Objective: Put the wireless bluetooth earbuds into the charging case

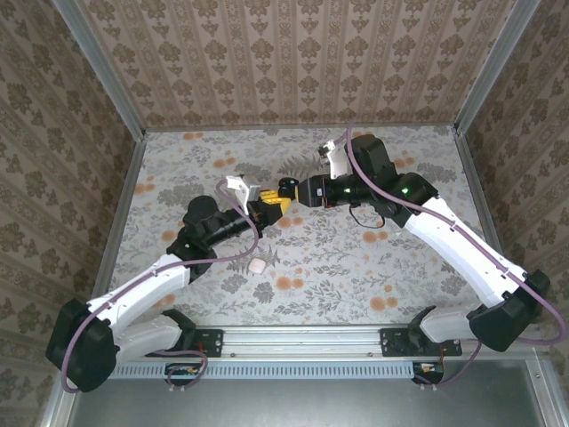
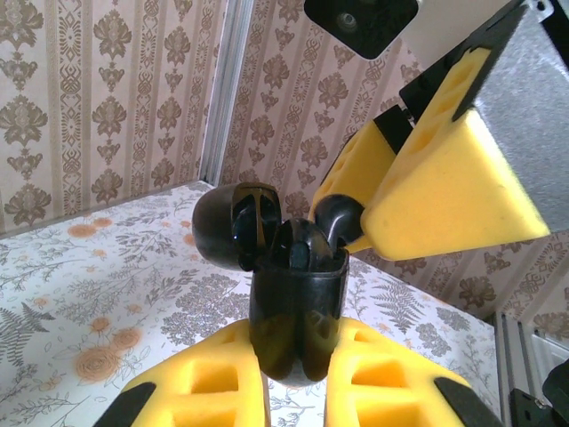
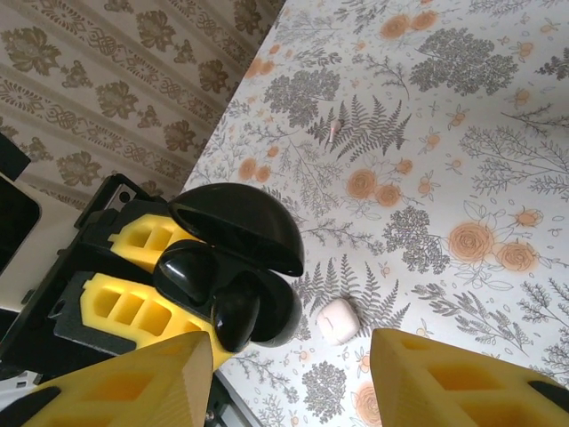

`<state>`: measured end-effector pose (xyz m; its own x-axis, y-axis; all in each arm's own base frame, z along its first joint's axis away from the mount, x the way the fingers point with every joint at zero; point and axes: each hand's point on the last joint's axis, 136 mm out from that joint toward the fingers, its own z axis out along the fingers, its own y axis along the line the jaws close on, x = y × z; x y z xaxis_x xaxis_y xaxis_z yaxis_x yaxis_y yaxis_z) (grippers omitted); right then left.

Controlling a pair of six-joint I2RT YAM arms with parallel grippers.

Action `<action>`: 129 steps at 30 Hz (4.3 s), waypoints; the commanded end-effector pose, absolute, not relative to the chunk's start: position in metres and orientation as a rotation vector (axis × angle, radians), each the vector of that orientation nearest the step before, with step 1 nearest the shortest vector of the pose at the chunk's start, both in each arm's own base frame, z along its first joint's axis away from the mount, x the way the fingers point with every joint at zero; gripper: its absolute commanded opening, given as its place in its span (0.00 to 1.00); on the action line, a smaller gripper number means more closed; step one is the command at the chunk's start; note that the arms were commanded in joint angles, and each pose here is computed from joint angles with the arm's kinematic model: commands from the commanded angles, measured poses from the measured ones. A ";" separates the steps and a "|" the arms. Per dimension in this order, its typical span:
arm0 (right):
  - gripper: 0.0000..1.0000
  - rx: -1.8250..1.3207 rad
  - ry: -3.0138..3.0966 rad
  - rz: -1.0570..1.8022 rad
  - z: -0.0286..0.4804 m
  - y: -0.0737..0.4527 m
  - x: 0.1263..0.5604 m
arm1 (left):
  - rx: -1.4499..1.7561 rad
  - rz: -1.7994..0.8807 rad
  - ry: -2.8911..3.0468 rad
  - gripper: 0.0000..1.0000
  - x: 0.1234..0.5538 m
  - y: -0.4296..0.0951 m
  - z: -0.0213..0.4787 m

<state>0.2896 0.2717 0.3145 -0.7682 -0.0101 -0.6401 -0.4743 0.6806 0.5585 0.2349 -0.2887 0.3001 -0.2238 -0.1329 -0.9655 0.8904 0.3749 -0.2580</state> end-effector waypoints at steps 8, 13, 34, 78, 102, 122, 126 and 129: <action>0.50 -0.368 2.276 0.996 0.316 0.267 0.291 | 0.711 -1.115 1.430 0.00 0.232 -0.284 0.318; 0.49 -0.362 2.262 1.010 0.321 0.264 0.291 | 0.711 -1.115 1.430 0.00 0.232 -0.285 0.318; 0.62 -0.210 2.166 1.519 0.352 0.279 0.297 | 0.889 -1.284 1.255 0.00 0.202 -0.305 0.338; 0.62 -0.411 2.051 1.278 0.384 0.253 0.261 | 0.706 -1.192 1.604 0.00 0.242 -0.295 0.286; 0.63 0.085 2.539 0.924 0.216 0.177 0.313 | 0.276 -1.032 2.449 0.00 0.348 -0.291 0.100; 0.61 0.154 2.688 0.943 0.172 0.168 0.335 | 0.271 -0.776 2.678 0.33 0.389 -0.309 0.052; 0.61 0.163 2.676 0.924 0.174 0.167 0.325 | 0.315 -0.720 2.688 0.42 0.380 -0.298 0.062; 0.61 0.142 2.662 0.877 0.174 0.167 0.316 | 0.346 -0.621 2.674 0.48 0.374 -0.280 0.076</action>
